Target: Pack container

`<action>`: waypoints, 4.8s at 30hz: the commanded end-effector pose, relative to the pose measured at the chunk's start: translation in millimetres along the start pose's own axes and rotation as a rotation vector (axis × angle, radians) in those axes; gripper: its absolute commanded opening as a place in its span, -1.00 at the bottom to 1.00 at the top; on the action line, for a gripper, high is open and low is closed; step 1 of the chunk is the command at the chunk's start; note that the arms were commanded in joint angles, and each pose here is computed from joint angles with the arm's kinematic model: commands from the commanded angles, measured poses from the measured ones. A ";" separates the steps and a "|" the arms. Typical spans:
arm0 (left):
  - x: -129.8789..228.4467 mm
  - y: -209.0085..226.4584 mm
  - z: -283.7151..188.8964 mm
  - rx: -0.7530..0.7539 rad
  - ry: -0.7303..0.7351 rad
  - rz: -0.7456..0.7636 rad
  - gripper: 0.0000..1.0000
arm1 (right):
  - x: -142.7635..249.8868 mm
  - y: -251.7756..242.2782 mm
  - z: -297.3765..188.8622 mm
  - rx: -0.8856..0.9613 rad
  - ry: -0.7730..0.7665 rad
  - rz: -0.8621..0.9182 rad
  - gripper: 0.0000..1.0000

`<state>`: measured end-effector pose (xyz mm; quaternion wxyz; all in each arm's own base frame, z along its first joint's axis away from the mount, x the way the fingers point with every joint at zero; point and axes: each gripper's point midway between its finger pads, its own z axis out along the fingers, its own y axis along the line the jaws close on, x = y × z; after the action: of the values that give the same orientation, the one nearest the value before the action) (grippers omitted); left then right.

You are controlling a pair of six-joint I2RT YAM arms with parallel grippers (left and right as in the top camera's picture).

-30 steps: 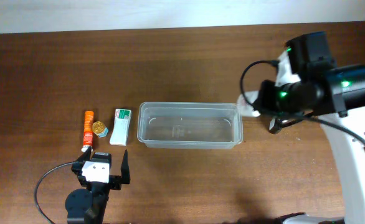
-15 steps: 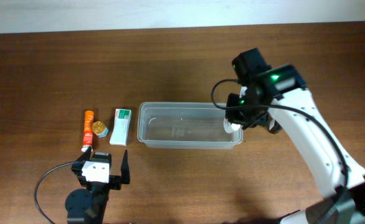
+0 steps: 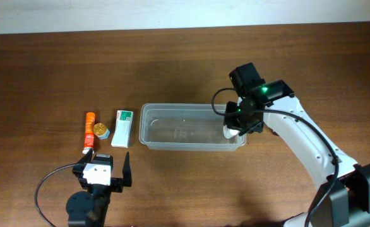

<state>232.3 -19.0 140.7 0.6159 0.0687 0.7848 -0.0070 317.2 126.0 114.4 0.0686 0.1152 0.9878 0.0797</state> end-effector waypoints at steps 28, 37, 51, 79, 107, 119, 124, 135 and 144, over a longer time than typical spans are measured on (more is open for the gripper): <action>-0.6 -4.6 -0.1 0.023 -0.009 0.018 0.99 | -46.8 -132.8 -75.6 0.170 -0.040 0.157 0.04; -0.6 -4.6 -0.1 0.023 -0.009 0.018 0.99 | -43.6 -159.5 -3.8 0.152 0.048 0.211 0.04; -0.6 -4.6 -0.1 0.023 -0.009 0.018 0.99 | -53.1 -162.8 18.5 0.150 0.059 0.199 -0.38; -0.6 -4.5 -0.1 0.023 -0.009 0.018 0.99 | -9.6 21.1 -177.2 -0.119 -0.206 -0.171 -0.71; -0.5 -4.5 -0.1 0.023 -0.008 0.018 0.99 | -38.5 53.0 24.8 0.056 0.085 -0.154 -0.70; -0.6 -4.6 -0.1 0.023 -0.009 0.018 0.99 | -37.4 51.6 29.0 0.055 0.083 -0.156 -0.11; -0.6 -4.5 -0.1 0.023 -0.009 0.018 0.99 | -49.4 62.9 4.5 0.012 0.017 -0.232 -0.10; -0.5 -4.6 -0.1 0.024 -0.008 0.018 0.99 | -65.6 50.6 -141.5 -0.098 -0.226 -0.213 0.03; -14.9 -5.9 -0.7 0.033 -0.067 0.022 0.99 | -83.9 -74.6 -230.4 -0.076 -0.430 0.143 0.97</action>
<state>234.7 -19.7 151.7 0.6339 0.0692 0.7702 -0.0073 352.9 29.7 324.8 0.2592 0.1577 0.9480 0.0960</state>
